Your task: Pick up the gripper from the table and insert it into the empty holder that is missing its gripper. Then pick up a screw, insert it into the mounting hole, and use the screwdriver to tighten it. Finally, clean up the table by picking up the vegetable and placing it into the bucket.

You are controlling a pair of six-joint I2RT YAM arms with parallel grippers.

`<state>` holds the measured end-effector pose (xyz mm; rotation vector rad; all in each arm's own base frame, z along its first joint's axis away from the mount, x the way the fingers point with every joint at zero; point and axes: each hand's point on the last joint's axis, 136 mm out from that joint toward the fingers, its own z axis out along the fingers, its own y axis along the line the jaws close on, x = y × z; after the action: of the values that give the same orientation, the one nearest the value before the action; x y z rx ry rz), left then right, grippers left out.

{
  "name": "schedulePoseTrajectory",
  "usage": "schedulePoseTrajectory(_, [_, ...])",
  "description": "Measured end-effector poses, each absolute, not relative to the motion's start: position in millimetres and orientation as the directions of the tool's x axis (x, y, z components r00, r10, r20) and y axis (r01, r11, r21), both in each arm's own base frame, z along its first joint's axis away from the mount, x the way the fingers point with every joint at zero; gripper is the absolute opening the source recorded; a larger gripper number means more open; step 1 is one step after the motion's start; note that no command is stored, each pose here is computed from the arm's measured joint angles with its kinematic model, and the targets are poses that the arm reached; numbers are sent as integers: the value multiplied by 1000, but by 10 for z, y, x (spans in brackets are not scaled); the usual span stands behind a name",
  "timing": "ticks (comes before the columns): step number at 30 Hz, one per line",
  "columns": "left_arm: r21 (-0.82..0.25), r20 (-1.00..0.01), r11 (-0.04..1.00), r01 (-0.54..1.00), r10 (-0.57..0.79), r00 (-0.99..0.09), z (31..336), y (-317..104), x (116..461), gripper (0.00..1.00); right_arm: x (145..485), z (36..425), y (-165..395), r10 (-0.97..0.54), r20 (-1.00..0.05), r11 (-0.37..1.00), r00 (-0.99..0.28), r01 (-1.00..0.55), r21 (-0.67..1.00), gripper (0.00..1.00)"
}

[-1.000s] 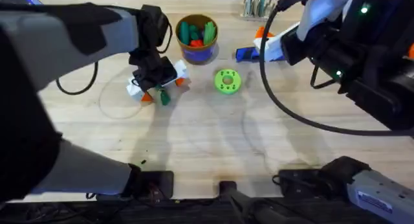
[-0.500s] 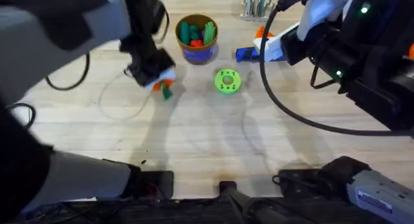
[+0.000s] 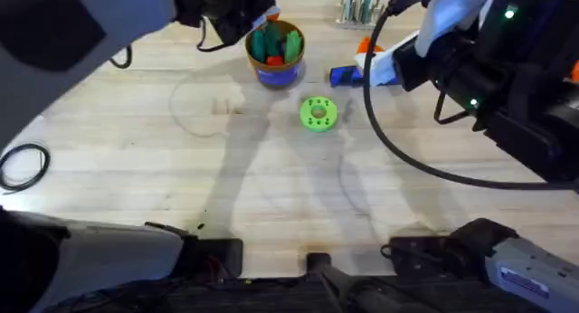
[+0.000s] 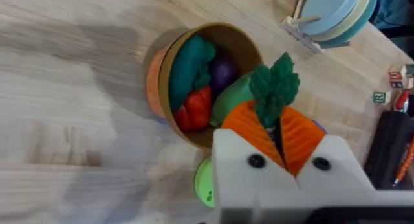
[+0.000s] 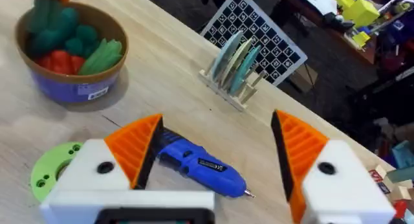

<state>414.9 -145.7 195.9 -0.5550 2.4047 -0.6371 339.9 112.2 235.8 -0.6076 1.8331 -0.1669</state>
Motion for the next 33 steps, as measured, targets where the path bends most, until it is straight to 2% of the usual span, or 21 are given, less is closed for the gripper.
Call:
schedulePoseTrajectory(3, [-533,-436,813,-233,-500,-749,1861,-1514,4185,16,3399,2358,1122,-483,-846,856,-226,-323,-403,991])
schedulePoseTrajectory(4, [-523,-434,819,-236,-495,-753,1806,-1523,4200,49,3399,2359,1122,-483,-846,856,-225,-323,-403,991])
schedulePoseTrajectory(6, [-505,-426,827,-247,-487,-762,1681,-1526,4229,310,3399,2358,1122,-484,-846,856,-226,-323,-403,991])
schedulePoseTrajectory(9, [-481,-406,835,-268,-483,-776,1505,-1520,4249,794,3399,2358,1122,-484,-846,856,-226,-323,-403,991])
schedulePoseTrajectory(10, [-478,-403,835,-273,-484,-776,1481,-1516,4255,918,3399,2358,1122,-483,-846,856,-226,-323,-403,991])
schedulePoseTrajectory(11, [-477,-404,836,-273,-484,-776,1470,-1515,4263,969,3399,2358,1122,-484,-846,856,-226,-323,-403,991])
schedulePoseTrajectory(15, [-475,-417,841,-259,-474,-776,1507,-1512,4263,987,3397,2351,1121,-484,-845,856,-228,-324,-403,991])
schedulePoseTrajectory(20, [-411,-430,895,-175,-359,-828,1642,-1484,4061,987,3259,2306,1060,-428,-851,887,-305,-321,-332,991])
schedulePoseTrajectory(24, [-325,-490,945,-21,-188,-851,2065,-1395,3760,987,3049,2439,973,-361,-840,919,-405,-309,-246,991])
schedulePoseTrajectory(27, [-227,-533,965,134,-8,-846,2373,-1272,3386,987,2821,2575,872,-327,-810,934,-487,-296,-199,992])
schedulePoseTrajectory(31, [-121,-509,951,283,186,-840,2504,-1107,2881,987,2552,2701,752,-259,-775,958,-576,-255,-130,991])
schedulePoseTrajectory(33, [-90,-497,939,331,246,-832,2519,-1063,2749,987,2485,2750,722,-218,-776,968,-592,-230,-97,991])
